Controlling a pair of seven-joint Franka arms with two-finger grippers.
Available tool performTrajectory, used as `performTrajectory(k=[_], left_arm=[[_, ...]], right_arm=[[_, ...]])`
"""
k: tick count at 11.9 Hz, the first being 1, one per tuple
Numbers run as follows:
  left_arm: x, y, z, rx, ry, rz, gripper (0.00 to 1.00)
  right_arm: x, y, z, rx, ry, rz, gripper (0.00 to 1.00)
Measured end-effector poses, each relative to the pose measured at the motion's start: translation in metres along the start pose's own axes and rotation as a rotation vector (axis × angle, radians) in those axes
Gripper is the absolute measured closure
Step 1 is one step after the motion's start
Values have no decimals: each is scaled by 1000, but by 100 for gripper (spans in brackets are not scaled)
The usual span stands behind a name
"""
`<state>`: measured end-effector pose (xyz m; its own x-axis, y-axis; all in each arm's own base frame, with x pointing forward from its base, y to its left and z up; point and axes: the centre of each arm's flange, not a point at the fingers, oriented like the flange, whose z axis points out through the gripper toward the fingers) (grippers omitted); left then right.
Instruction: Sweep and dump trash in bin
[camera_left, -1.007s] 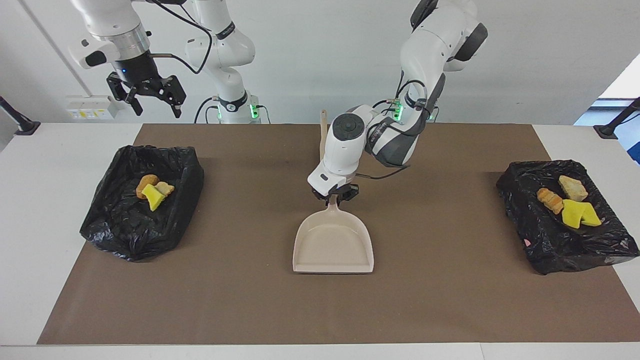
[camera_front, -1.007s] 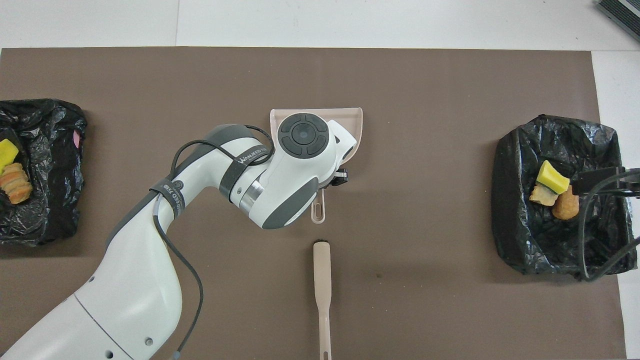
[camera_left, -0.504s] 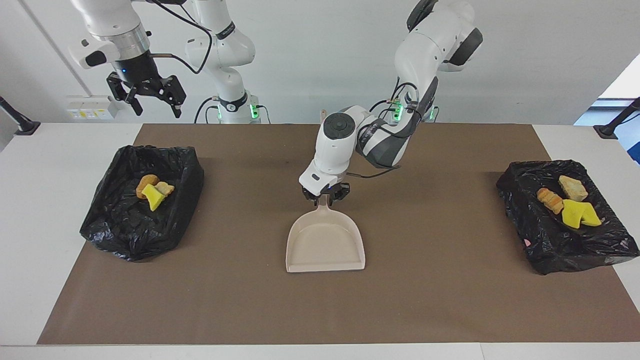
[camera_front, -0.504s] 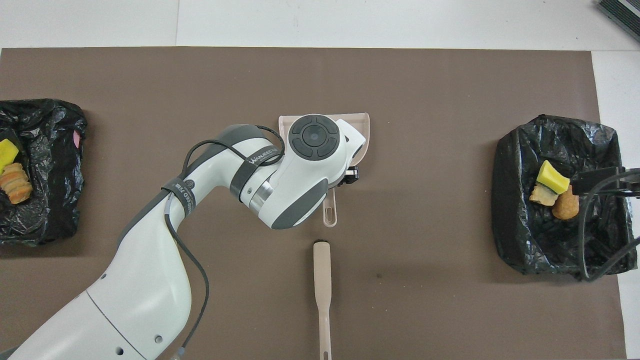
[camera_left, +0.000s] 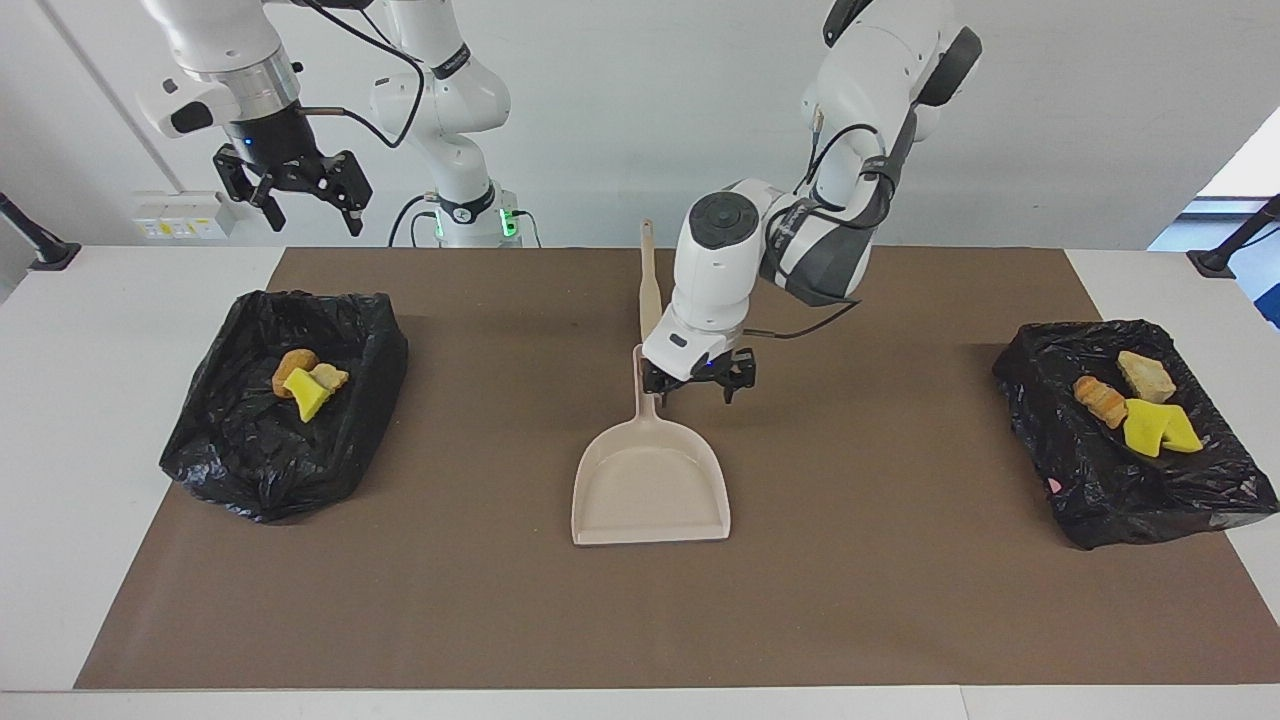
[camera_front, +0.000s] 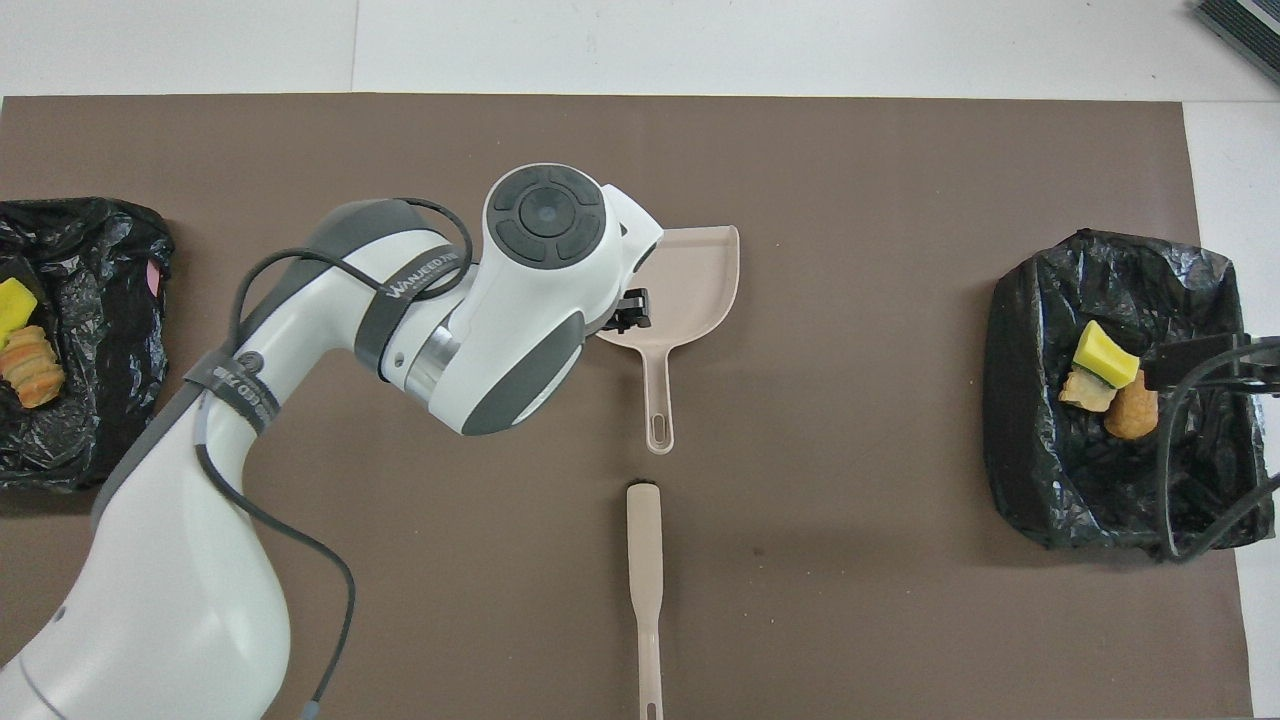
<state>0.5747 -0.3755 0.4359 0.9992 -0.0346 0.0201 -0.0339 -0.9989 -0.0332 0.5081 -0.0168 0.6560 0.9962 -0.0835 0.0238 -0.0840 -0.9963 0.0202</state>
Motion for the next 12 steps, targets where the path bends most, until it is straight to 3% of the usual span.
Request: performTrajectory(k=[1,5,12], left_arm=[[6,-23,-11,15,-4,20,0],[20,-148,-69,-44,-3,109,0],[-31,-305,-156,-36,-20,227,0]], right_arm=[[0,0,0,0,0,0,0],[0,0,0,0,0,0,0],[0,0,0,0,0,0,0]])
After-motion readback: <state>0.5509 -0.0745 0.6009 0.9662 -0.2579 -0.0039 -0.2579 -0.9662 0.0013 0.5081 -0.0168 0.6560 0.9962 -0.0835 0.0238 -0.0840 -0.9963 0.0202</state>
